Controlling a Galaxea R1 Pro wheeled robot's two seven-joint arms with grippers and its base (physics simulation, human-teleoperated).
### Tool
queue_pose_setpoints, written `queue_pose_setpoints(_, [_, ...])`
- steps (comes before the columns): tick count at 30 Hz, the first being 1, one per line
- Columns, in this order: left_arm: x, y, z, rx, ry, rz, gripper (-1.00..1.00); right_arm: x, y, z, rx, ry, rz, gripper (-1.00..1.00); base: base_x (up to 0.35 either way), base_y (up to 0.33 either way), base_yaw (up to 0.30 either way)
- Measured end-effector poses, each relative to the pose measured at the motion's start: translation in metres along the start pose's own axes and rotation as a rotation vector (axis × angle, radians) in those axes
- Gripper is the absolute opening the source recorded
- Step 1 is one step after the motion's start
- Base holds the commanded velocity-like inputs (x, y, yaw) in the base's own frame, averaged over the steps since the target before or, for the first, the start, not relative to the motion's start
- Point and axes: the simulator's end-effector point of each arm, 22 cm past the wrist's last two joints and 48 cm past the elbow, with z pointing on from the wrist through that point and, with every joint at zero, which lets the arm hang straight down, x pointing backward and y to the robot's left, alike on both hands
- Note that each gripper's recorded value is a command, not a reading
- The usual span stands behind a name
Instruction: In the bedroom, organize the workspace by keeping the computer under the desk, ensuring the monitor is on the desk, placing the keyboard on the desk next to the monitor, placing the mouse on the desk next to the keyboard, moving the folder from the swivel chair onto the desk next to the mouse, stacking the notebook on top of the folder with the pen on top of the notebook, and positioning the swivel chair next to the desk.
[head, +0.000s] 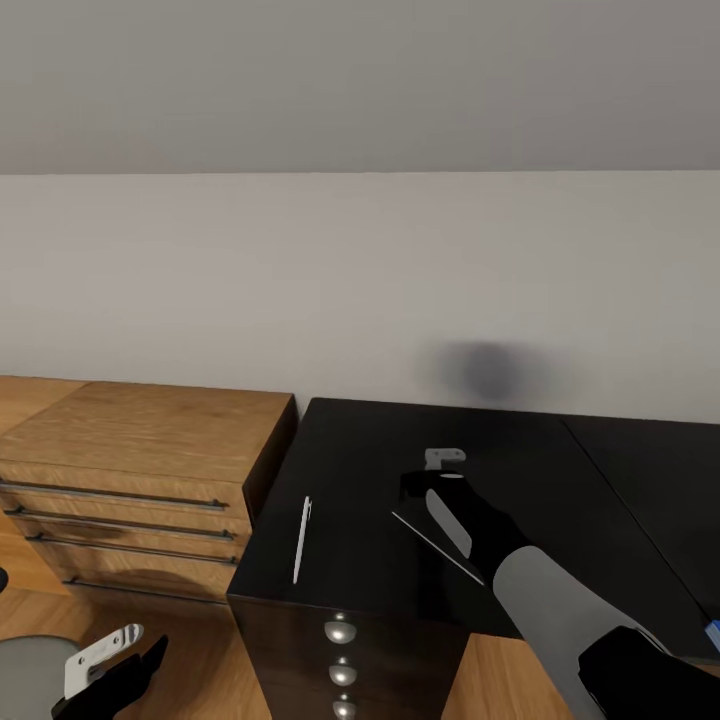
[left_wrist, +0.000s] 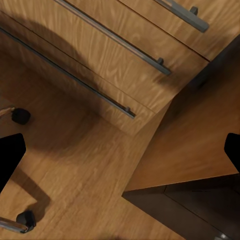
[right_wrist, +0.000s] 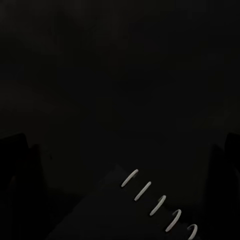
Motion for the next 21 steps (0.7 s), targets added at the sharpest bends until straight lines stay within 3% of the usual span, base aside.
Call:
queue_pose_setpoints(13, [0.0005,-0.0014,0.0002,0.006,-0.001,0.0,1.0,0.0,-0.0002,0.0,0.0,0.0,0.0,1.0,-0.005,0.0,0.0])
queue_pose_setpoints(21, [0.0009,-0.0015,0.0004,0.007,0.0,-0.001,1.0,-0.0005,-0.0019,0.0005,0.006,-0.003,-0.004,1.0,-0.143,0.0,0.0])
